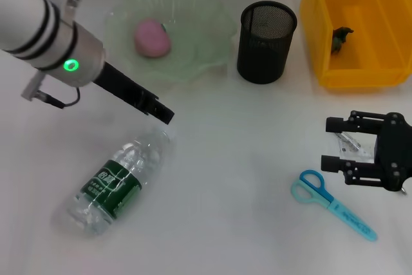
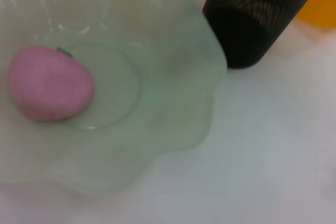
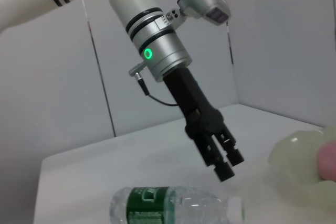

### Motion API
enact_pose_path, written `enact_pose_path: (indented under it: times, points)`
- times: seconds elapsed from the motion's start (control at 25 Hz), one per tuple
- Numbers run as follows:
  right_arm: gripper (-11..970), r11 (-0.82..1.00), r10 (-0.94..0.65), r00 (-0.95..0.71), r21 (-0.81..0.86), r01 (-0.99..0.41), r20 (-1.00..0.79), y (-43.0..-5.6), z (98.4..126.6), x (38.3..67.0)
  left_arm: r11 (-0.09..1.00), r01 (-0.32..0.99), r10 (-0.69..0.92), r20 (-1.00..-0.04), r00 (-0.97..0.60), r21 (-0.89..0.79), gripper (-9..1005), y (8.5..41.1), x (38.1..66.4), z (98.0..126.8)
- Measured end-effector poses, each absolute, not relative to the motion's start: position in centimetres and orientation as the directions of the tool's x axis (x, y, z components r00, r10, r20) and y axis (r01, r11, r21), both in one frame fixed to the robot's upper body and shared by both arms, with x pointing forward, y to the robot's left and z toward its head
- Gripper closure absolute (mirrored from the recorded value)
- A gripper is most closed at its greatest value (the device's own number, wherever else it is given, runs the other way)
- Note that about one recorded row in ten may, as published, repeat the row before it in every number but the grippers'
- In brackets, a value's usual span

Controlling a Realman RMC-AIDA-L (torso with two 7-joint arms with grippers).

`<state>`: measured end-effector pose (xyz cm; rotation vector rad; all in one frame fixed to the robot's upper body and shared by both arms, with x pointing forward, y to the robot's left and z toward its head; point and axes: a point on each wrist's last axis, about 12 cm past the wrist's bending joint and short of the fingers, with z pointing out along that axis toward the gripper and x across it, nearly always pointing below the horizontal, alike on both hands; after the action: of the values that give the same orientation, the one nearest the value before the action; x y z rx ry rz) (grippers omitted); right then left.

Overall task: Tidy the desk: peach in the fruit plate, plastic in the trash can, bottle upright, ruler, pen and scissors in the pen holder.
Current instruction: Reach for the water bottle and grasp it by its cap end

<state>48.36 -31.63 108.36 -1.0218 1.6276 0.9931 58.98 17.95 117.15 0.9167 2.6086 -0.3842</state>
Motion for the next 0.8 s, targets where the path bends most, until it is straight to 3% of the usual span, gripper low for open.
enact_pose_path:
  times: [0.24, 0.64, 0.8]
  points:
    - [269, 0.343, -0.186, -0.21, 0.137, -0.929, -0.96, -31.3, 108.1, 49.0, 0.76, 0.639, 0.573, -0.341, -0.745, -0.119, 212, 16.7, 58.9, 115.3]
    - [272, 0.328, -0.226, -0.213, 0.131, -0.936, -0.951, -30.0, 108.0, 50.6, 0.755, 0.643, 0.584, -0.318, -0.747, -0.125, 213, 16.0, 59.0, 112.9]
    - [273, 0.327, -0.228, -0.21, 0.129, -0.936, -0.951, -29.9, 108.0, 50.8, 0.746, 0.656, 0.598, -0.316, -0.736, -0.116, 258, 15.7, 58.9, 112.8]
